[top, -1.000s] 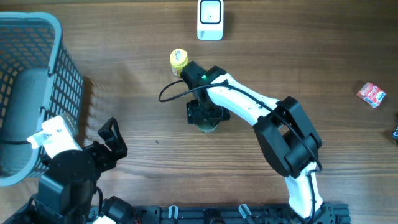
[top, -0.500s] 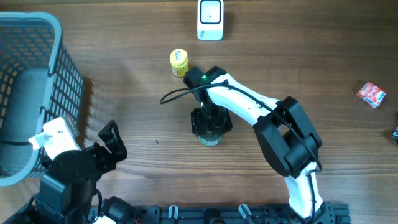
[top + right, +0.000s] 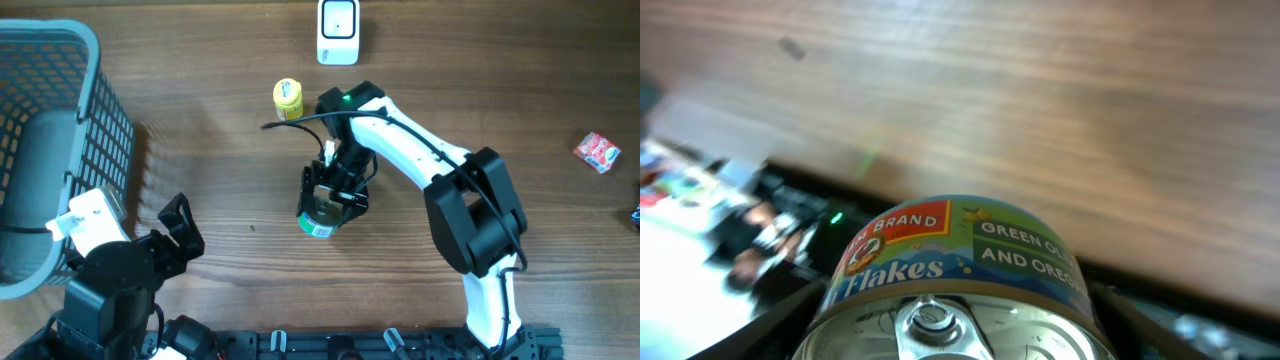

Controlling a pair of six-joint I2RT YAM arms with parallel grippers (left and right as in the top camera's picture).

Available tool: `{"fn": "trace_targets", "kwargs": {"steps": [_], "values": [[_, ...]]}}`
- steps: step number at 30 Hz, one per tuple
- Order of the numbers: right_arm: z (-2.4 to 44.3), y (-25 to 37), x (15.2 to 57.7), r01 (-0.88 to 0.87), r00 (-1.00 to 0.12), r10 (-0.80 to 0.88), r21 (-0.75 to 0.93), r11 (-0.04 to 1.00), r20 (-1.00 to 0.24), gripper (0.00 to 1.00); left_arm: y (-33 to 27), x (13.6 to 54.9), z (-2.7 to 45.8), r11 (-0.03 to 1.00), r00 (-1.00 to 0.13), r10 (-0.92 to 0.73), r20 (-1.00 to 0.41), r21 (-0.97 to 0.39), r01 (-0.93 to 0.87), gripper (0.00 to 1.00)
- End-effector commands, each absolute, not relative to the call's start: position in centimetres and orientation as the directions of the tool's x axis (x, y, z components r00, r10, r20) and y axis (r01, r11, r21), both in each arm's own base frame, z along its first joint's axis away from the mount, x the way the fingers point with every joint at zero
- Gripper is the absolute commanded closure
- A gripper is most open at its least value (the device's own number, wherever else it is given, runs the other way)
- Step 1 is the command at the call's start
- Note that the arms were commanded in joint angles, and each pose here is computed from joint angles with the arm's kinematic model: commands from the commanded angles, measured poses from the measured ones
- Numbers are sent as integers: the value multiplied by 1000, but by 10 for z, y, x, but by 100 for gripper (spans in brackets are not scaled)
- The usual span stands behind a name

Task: Scan the item barcode
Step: 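Grasp the tuna can with the right gripper and open the left gripper, then lift the tuna can with the right gripper up to the scanner face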

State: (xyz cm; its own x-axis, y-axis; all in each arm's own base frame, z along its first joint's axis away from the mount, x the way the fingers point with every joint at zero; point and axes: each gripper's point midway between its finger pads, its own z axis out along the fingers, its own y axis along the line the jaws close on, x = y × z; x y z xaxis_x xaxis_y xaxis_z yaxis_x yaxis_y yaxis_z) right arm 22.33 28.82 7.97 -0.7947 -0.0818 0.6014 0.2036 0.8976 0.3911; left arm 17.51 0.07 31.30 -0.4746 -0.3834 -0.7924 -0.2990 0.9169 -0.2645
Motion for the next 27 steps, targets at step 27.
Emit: {"fn": "trace_targets", "kwargs": {"steps": [27], "values": [[108, 284, 210, 323, -682, -80, 397, 859, 727, 45, 4, 179, 315, 916, -457, -377, -806, -252, -312, 0]]}}
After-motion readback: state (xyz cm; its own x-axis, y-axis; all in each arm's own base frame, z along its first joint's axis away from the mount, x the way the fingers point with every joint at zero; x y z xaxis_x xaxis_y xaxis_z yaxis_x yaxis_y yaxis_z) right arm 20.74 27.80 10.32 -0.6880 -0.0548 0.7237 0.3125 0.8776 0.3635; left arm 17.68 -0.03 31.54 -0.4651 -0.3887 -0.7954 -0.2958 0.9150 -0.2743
